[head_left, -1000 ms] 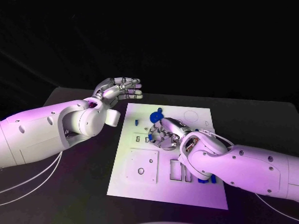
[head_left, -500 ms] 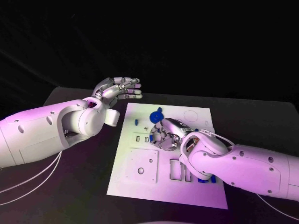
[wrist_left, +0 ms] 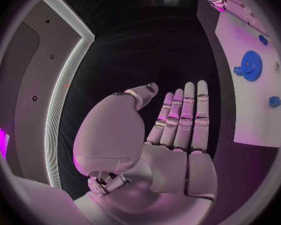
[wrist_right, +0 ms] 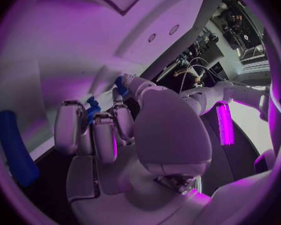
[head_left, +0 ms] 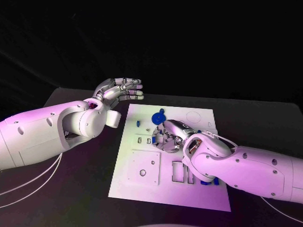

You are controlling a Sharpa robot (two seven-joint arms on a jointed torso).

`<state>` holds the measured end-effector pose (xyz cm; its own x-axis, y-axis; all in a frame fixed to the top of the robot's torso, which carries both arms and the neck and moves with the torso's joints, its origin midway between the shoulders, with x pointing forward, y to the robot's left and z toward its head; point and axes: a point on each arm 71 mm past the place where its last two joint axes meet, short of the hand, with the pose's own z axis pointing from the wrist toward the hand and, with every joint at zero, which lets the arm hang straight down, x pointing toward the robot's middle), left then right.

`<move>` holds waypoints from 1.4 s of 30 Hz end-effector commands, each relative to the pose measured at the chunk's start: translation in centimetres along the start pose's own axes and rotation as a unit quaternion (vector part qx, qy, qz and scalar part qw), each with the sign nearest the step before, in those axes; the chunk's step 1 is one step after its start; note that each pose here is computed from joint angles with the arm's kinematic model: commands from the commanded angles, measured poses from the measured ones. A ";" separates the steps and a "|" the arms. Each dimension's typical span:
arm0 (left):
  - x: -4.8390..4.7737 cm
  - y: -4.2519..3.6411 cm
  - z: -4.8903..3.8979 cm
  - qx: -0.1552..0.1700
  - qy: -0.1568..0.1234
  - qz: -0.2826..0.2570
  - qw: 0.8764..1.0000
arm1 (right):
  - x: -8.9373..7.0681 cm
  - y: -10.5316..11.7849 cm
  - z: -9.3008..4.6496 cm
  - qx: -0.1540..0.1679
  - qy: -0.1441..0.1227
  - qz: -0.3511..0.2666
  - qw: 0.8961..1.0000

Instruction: Assemble the parts on the task board

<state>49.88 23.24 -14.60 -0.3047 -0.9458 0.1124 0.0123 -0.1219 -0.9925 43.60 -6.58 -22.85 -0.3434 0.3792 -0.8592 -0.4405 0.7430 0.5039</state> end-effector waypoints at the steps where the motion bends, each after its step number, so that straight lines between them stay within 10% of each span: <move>1: 0.24 -0.06 0.00 0.002 0.009 -0.005 1.000 | 0.2 -0.2 0.0 0.006 0.009 -0.011 1.000; 42: 0.11 -0.09 -0.05 0.002 0.008 -0.005 1.000 | 0.1 -0.1 0.0 -0.002 0.001 -0.011 1.000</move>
<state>49.87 23.37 -14.60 -0.3030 -0.9464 0.1120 0.0116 -0.1212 -0.9926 43.70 -6.70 -23.00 -0.3378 0.3705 -0.8653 -0.4437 0.7481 0.4935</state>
